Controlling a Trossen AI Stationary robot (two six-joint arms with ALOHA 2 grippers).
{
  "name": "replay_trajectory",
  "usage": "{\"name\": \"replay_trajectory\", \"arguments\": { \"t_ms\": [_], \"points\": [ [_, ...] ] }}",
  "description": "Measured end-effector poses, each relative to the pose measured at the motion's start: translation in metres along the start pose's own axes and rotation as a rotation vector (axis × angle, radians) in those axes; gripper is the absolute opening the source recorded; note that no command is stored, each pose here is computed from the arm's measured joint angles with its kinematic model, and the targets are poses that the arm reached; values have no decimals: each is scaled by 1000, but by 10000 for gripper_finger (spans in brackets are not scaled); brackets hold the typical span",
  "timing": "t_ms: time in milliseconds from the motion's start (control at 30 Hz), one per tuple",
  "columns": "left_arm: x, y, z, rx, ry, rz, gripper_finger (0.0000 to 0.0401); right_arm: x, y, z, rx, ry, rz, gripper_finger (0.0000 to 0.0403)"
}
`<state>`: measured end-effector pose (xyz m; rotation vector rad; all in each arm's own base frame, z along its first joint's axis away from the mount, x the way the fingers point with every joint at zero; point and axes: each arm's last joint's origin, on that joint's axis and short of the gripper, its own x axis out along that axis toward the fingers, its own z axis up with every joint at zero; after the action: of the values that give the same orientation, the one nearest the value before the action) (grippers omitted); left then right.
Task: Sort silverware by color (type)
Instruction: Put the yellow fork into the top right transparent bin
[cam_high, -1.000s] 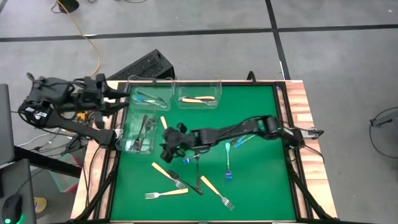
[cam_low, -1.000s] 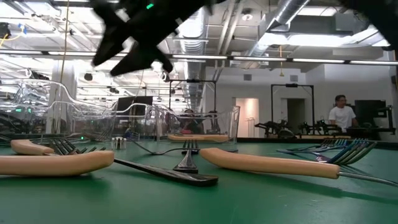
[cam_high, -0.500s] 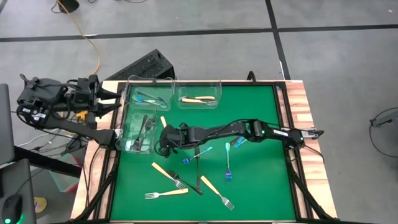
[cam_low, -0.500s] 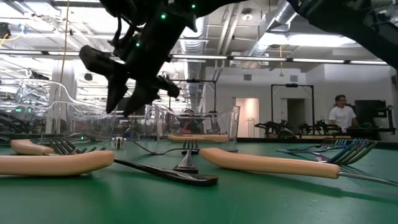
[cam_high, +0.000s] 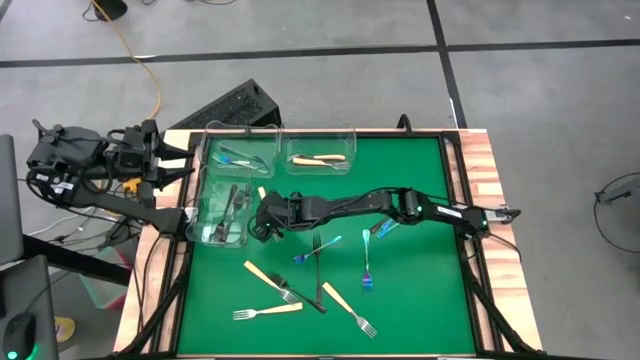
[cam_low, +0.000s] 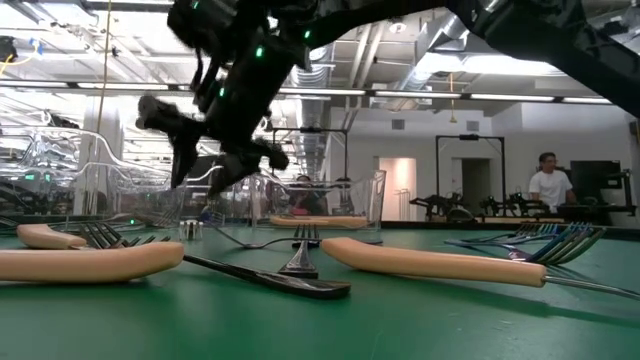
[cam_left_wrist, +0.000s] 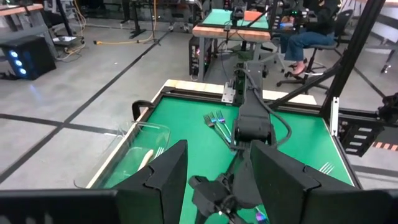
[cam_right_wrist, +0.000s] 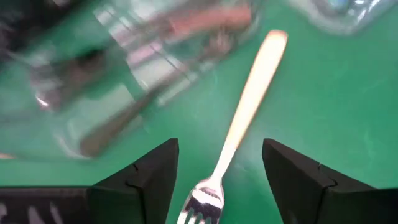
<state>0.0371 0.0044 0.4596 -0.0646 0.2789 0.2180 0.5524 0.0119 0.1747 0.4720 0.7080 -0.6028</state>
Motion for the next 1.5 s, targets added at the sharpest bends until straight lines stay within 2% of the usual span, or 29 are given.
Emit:
{"name": "replay_trajectory", "arguments": {
  "t_ms": [100,233,467,600,900,1033,1367,1433,1500],
  "points": [
    [0,0,0,3,1,1,160,4,0,-7,-13,11,-23,252],
    [0,0,-1,27,10,4,160,1,1,-7,-17,-49,-81,246],
    [0,0,-2,29,15,8,160,14,1,-14,-10,-60,-74,244],
    [0,0,-2,28,15,8,160,27,-1,-28,-9,-9,-72,244],
    [0,0,-2,28,15,9,160,23,-8,-43,24,107,-171,237],
    [0,0,-2,28,14,10,160,22,-11,-43,41,169,-158,198],
    [0,1,-4,53,41,14,160,14,-6,-46,55,286,-78,28],
    [0,1,-4,53,41,14,160,12,-3,-47,53,299,-54,11],
    [0,1,-4,53,41,14,160,7,0,-43,46,318,-35,11]
  ]
}}
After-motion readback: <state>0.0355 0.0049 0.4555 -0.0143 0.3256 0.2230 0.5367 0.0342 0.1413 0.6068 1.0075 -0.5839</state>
